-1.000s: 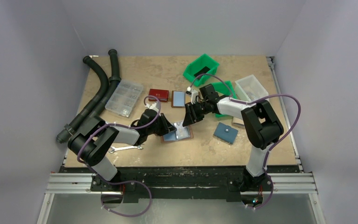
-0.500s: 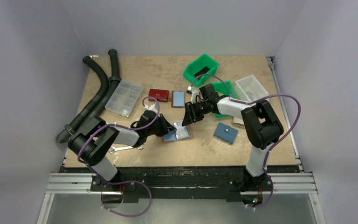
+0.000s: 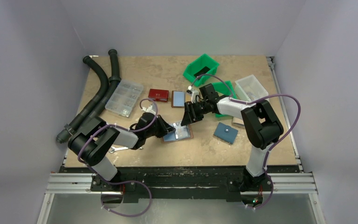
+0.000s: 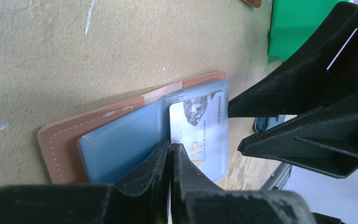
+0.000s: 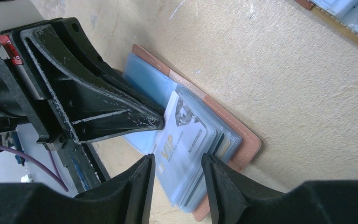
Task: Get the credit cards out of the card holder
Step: Remove the credit card from the card holder.
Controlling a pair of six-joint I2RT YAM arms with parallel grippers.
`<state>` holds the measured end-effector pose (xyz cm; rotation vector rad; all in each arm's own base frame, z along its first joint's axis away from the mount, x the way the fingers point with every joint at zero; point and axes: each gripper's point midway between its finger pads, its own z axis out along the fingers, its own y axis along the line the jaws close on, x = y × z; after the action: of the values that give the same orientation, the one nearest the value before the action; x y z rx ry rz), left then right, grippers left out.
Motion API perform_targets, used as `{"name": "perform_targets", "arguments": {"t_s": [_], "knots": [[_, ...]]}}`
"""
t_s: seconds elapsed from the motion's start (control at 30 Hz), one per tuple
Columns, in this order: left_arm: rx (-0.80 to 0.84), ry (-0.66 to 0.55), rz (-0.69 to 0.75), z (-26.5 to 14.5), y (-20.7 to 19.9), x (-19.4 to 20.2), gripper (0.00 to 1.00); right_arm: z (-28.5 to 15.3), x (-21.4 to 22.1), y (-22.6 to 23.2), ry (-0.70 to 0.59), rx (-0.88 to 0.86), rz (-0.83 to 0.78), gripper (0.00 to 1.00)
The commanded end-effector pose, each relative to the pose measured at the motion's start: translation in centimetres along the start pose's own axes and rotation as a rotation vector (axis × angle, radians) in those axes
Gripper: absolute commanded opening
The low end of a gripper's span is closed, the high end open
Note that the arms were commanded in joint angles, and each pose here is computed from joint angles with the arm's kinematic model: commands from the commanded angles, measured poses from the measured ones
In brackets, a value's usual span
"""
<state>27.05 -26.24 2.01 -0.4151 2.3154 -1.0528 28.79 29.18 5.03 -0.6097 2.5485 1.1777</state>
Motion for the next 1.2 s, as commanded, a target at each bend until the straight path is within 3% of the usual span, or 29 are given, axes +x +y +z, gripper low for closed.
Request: {"name": "perform_targets", "arguments": {"t_s": [0.0, 0.7, 0.93, 1.17], "knots": [[-0.155, 0.044, -0.002, -0.6, 4.6, 2.1, 0.00, 0.6, -0.5, 0.3, -0.008, -0.027, -0.003, 0.51], [-0.215, 0.015, 0.028, -1.8, 5.7, 1.6, 0.00, 0.9, -0.6, -1.3, -0.010, 0.050, -0.009, 0.43], [-0.149, 0.021, 0.043, -1.9, 4.0, 1.4, 0.00, 0.8, -0.5, -1.4, -0.008, 0.055, -0.018, 0.43], [-0.125, 0.024, 0.043, -2.2, 3.4, 1.4, 0.29, 0.8, -0.7, -1.4, -0.013, 0.056, -0.023, 0.43]]}}
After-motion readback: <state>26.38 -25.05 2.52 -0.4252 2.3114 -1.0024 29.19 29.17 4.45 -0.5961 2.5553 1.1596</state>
